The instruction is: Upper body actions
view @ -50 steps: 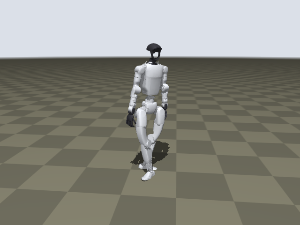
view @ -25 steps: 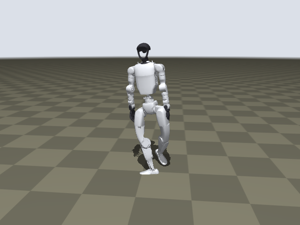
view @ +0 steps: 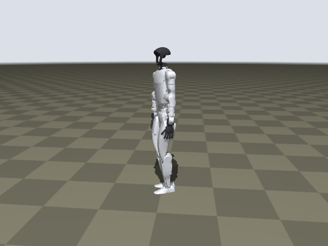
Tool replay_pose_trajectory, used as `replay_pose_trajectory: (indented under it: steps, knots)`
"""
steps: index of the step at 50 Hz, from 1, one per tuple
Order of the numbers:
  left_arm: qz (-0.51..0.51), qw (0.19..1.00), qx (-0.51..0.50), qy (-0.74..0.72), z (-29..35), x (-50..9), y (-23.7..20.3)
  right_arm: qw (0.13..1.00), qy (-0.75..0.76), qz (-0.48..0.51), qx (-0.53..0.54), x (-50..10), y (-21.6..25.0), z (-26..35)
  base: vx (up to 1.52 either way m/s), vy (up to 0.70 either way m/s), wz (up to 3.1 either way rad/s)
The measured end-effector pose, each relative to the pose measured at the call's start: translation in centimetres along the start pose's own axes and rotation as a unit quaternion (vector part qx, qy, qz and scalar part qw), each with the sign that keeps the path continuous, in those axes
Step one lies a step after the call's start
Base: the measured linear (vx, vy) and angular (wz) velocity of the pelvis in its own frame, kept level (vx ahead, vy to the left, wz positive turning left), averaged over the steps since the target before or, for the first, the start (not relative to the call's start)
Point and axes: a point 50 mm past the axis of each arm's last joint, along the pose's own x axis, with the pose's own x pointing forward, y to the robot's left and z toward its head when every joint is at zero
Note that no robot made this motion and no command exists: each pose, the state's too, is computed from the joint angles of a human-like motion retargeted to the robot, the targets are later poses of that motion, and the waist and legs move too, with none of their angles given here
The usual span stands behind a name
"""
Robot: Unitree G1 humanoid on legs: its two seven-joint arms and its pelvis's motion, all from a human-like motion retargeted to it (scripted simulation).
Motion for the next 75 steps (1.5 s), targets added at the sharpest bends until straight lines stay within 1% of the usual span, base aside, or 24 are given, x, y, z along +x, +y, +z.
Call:
replay_pose_trajectory:
  steps: [3,6,10,17,21,25,30,37,40,45,53,59,63,68,71,75]
  knots:
    - [0.002,1.0,0.026,-0.011,0.9,0.1,0.1,0.996,0.051,0.008,0.076,-0.1,0.5,-3.1,0.15,0.09,-0.71]
    - [0.003,0.999,0.042,-0.011,1.1,0.0,0.3,0.991,0.085,0.013,0.099,-0.3,0.8,-5.0,0.08,0.06,-1.18]
    - [0.022,1.0,0.016,-0.001,0.0,-0.1,0.9,0.996,0.07,-0.01,0.051,-0.2,0.2,-3.6,-0.13,-0.08,-1.54]
    - [0.088,0.992,-0.052,0.072,-5.3,-1.1,1.7,0.996,-0.047,0.005,-0.077,-0.1,0.2,2.6,-0.24,-0.1,-2.26]
    - [0.097,0.99,-0.053,0.091,-6.4,-1.4,2.1,0.99,-0.1,0.002,-0.098,-0.3,0.7,5.0,-0.31,-0.16,-2.45]
    - [0.091,0.99,-0.033,0.102,-6.8,-1.6,2.8,0.99,-0.096,0.003,-0.102,-0.2,1.2,4.5,-0.19,-0.16,-2.32]
    - [0.092,0.99,-0.018,0.106,-6.2,-1.6,3.6,0.997,-0.025,0.001,-0.077,0.1,1.2,0.9,-0.1,-0.18,-1.58]
    - [0.088,0.992,-0.028,0.081,-4.7,-1.3,4.3,0.995,0.093,0.007,0.015,-0.3,1.8,-5.1,0.0,-0.31,-0.95]
    - [0.086,0.993,-0.043,0.063,-4.0,-1.1,3.9,0.992,0.119,0.008,0.052,-0.5,2.0,-6.5,0.04,-0.25,-1.03]
    - [0.073,0.994,-0.073,0.032,-2.5,-0.7,3.3,0.994,0.095,0.008,0.059,-0.3,1.8,-5.5,-0.05,-0.37,-0.92]
    - [0.058,0.998,-0.017,0.016,-1.1,-0.4,2.6,0.998,0.043,0.019,0.032,0.1,1.6,-2.6,0.07,-0.23,-1.09]
    - [0.035,0.999,-0.032,-0.001,-0.4,-0.1,0.8,0.999,-0.028,0.019,0.011,0.1,1.2,1.3,0.03,-0.11,-1.64]
    - [0.024,0.999,-0.028,0.012,-1.4,-0.2,0.1,0.998,-0.059,0.03,-0.015,0.0,1.3,2.8,0.18,-0.01,-1.21]
    - [0.016,0.998,-0.021,0.052,-3.8,-0.5,0.0,0.997,-0.065,0.001,-0.036,0.1,1.7,2.6,0.19,0.02,-0.56]
    - [0.028,0.997,-0.02,0.07,-4.5,-0.7,0.8,0.999,-0.049,-0.016,-0.016,0.2,2.2,1.8,0.1,-0.02,-0.11]
    - [0.032,0.995,-0.024,0.091,-5.1,-1.0,1.5,1.0,0.0,-0.002,0.015,0.2,2.7,-1.0,0.17,0.0,-0.47]
